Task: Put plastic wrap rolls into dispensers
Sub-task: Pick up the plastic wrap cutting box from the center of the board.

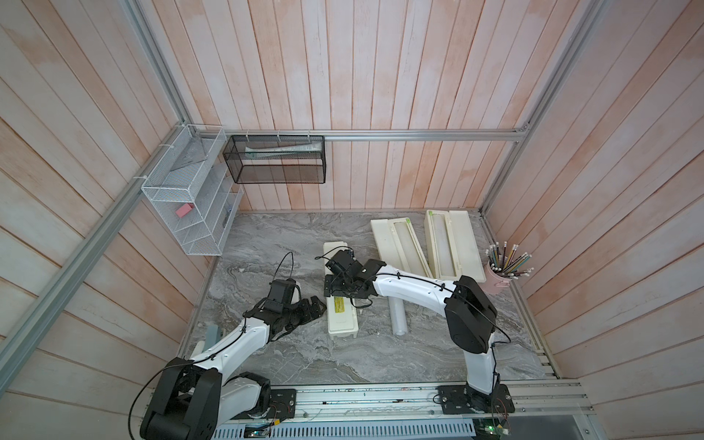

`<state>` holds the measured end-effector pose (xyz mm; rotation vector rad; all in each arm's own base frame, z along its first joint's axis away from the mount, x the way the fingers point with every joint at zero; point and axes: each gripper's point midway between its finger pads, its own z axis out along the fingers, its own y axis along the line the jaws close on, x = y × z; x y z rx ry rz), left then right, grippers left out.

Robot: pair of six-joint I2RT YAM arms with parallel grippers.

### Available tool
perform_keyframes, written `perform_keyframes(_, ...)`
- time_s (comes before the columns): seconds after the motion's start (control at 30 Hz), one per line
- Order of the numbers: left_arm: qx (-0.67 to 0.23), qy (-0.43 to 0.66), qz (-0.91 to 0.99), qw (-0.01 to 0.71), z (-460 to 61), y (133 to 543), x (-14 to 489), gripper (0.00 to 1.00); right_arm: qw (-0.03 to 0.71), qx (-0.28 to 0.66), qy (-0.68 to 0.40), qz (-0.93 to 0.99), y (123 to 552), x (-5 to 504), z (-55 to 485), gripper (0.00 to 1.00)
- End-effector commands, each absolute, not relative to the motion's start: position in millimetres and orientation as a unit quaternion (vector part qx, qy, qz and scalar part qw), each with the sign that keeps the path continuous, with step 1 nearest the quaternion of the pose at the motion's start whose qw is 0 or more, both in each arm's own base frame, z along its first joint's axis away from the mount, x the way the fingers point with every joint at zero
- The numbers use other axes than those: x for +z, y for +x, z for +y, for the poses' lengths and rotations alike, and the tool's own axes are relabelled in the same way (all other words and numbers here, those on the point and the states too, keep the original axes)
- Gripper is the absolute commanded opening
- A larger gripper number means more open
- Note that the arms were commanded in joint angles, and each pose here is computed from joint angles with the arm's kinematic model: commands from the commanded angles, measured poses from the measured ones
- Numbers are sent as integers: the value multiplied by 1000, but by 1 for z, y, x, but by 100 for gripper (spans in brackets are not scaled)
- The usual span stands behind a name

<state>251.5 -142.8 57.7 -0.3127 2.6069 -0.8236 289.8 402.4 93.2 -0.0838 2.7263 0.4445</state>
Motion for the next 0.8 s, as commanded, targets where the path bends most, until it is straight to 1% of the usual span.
perform_keyframes(0.0, -323, -107, 917, 207, -152, 253, 68, 97, 144, 98, -51, 983, 270, 70, 388, 98)
perform_keyframes(0.23, -321, -104, 920, 200, -154, 252, 61, 97, 132, 52, -105, 984, 263, 68, 384, 98)
perform_keyframes(0.43, -303, -109, 927, 192, -149, 250, 54, 97, 118, 28, -122, 985, 261, 57, 380, 98)
perform_keyframes(0.67, -272, -105, 936, 197, -139, 247, 54, 99, 110, 31, -119, 986, 270, 51, 378, 98)
perform_keyframes(0.77, -269, -103, 936, 203, -137, 247, 58, 100, 122, 42, -109, 986, 281, 59, 371, 94)
